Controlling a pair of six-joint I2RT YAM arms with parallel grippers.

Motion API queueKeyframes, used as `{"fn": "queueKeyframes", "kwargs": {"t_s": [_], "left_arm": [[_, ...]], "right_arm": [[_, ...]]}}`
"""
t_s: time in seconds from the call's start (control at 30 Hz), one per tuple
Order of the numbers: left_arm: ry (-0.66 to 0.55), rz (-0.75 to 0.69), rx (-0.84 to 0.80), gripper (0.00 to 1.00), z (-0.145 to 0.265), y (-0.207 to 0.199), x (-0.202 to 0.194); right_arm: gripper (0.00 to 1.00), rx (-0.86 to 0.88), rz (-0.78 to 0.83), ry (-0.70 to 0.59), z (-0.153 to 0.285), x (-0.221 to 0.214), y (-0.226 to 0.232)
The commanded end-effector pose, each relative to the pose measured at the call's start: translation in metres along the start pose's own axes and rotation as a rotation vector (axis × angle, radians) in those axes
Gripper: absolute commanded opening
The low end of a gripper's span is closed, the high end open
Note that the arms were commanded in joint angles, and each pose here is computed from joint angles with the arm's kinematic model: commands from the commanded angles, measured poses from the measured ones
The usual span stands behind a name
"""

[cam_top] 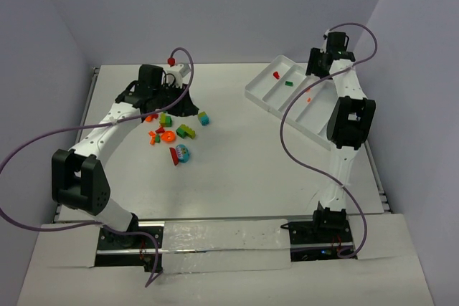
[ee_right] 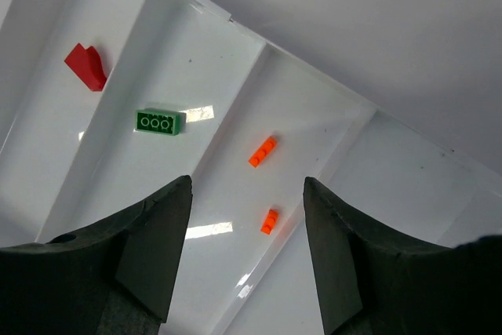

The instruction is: Sort the legos into containers by color

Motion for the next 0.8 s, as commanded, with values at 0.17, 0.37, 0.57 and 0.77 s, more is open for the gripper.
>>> {"fn": "queueKeyframes", "kwargs": {"t_s": [0.17, 0.37, 0.57, 0.77], "left_arm": [[-0.124, -0.337, -0.243, 0.0, 0.031, -0.048, -0.002], [-0.112, -0.483, -0.314, 0.0, 0.035, -0.054, -0.026], [-0.114, -0.57, -0.36, 0.0, 0.04, -0.062, -0.033], [-0.111, -0.648, -0.301, 0.0, 0.046, -0.062, -0.036]], "right_arm": [[0.63, 0.373, 0.0, -0.073, 0.062, 0.014, 0.072], [0.66, 0.777, 0.065, -0.112, 0.166, -0.012, 0.168], [0.66, 1.085, 0.158, 0.002, 0.239, -0.071, 0.273], [0.63, 1.245, 0.205, 0.141, 0.272, -0.117, 0.335]]}}
Point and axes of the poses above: each gripper's point midway between its finger pads, its own z axis back along the fingers, its own y axis along the line the jaws close on, x = y × z, the point moved 1 cm from there along z, back along the fingers, and after that the axes turned 8 degrees about z, right-handed, at the moved point
